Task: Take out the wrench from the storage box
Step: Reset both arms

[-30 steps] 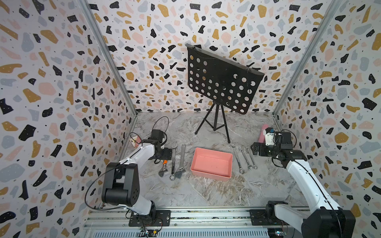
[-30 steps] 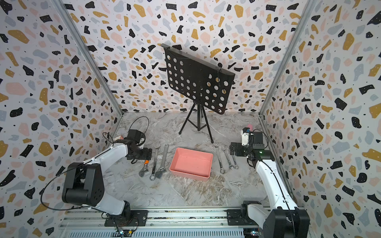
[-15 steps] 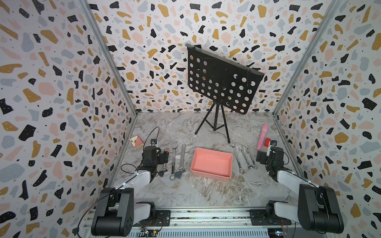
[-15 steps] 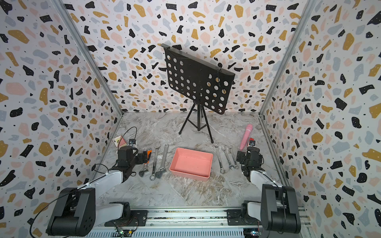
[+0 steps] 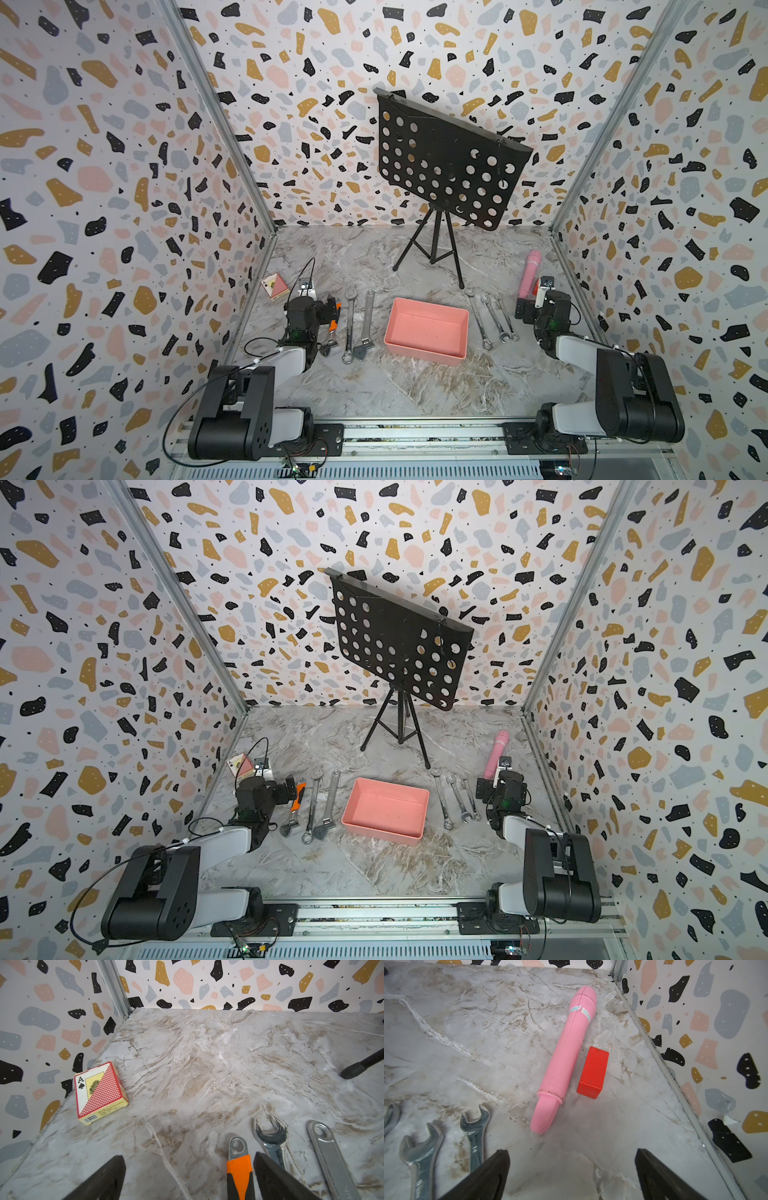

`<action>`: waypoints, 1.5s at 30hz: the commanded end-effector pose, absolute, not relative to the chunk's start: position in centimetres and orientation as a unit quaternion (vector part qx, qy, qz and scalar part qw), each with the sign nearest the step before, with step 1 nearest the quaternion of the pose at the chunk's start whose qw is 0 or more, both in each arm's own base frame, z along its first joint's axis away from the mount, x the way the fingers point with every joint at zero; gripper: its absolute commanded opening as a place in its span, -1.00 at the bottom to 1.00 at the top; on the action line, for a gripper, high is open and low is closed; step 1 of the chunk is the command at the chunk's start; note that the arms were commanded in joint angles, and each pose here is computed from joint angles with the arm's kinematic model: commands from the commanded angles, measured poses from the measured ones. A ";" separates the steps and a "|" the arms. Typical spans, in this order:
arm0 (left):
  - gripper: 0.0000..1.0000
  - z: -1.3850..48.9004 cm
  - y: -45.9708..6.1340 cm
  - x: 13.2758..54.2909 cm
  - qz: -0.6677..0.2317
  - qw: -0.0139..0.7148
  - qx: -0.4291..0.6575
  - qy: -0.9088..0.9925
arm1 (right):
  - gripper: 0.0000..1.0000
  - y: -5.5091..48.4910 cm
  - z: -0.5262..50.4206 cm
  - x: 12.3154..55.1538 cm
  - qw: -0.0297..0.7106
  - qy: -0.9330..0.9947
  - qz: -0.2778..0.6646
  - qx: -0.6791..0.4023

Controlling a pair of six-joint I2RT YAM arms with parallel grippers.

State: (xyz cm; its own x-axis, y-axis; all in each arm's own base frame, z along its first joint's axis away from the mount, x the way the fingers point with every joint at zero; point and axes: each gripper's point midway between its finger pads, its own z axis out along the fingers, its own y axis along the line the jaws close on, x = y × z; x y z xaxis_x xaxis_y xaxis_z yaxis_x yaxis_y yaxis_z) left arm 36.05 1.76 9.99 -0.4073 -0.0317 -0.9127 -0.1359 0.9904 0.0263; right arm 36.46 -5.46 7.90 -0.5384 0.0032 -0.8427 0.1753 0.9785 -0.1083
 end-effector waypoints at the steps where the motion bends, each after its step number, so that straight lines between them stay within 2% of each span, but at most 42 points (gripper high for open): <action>1: 1.00 12.2 2.6 35.9 0.056 0.580 -0.075 0.809 | 1.00 -5.5 10.2 37.1 0.506 0.856 -0.086 0.057; 13: 1.00 13.5 3.9 34.5 0.075 0.595 -0.112 0.793 | 1.00 -4.9 10.7 37.2 0.519 0.850 -0.056 0.072; 45: 1.00 11.3 1.3 35.6 0.032 0.599 -0.042 0.799 | 1.00 -5.0 9.8 37.7 0.538 0.837 -0.043 0.092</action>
State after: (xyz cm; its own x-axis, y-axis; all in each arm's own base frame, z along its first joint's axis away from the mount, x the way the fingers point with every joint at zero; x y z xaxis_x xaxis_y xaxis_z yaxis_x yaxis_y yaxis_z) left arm 34.57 1.38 9.08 -0.3610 -0.0380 -0.9318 -0.1163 0.9932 0.0045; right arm 37.42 -4.82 8.70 -0.4523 0.0941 -0.8869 0.1909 0.9816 0.0068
